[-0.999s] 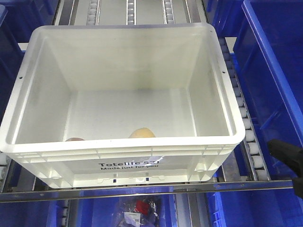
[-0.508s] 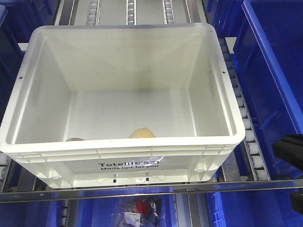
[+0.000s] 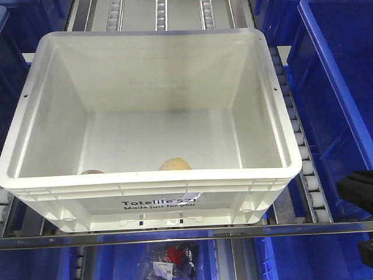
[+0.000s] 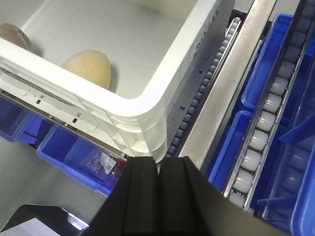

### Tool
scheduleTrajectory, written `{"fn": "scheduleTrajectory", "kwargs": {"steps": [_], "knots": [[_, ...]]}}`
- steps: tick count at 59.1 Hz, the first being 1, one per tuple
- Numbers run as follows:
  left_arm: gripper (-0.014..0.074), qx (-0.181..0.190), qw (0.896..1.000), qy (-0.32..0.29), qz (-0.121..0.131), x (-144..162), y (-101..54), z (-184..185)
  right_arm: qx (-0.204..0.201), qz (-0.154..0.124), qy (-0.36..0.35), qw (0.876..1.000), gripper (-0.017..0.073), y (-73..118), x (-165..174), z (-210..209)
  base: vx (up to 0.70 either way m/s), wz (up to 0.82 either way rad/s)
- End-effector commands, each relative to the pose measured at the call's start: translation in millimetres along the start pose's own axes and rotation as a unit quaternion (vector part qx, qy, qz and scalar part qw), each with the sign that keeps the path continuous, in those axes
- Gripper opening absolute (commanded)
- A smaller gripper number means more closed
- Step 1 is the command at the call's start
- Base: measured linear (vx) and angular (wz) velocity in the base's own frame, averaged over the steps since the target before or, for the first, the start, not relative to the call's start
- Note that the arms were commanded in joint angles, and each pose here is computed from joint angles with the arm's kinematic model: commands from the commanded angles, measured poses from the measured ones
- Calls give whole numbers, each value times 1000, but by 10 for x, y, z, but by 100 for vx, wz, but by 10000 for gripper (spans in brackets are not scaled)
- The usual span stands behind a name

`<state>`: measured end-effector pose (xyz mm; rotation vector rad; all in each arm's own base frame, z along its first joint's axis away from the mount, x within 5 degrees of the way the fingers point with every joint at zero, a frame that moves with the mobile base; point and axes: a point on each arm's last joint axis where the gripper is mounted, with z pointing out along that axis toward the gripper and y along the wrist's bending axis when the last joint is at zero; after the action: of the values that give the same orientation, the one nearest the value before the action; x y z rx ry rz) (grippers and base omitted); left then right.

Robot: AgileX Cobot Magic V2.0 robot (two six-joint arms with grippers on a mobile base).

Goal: Place moving items into box and shelve

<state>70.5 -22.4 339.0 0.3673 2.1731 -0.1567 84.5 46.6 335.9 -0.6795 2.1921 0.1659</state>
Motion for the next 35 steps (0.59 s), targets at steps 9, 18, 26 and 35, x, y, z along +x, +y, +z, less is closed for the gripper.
{"fn": "scheduleTrajectory", "kwargs": {"steps": [9, 18, 26, 35], "knots": [[-22, -22, 997, -73, -16, -61, 39, -174, 4, -5, -42, 999, -15, -15, -111, -61, 0, 0], [-22, -77, 980, -177, -42, 203, 93, -100, 2, -3, -41, 999, -15, -12, -110, -61, 0, 0], [-22, -119, 963, -238, -53, 618, 126, 203, 2, -3, -41, 999, -15, -12, -110, -61, 0, 0], [-22, -139, 944, -294, -51, 954, 131, 432, 2, -3, -41, 999, -15, -12, -110, -61, 0, 0]]}}
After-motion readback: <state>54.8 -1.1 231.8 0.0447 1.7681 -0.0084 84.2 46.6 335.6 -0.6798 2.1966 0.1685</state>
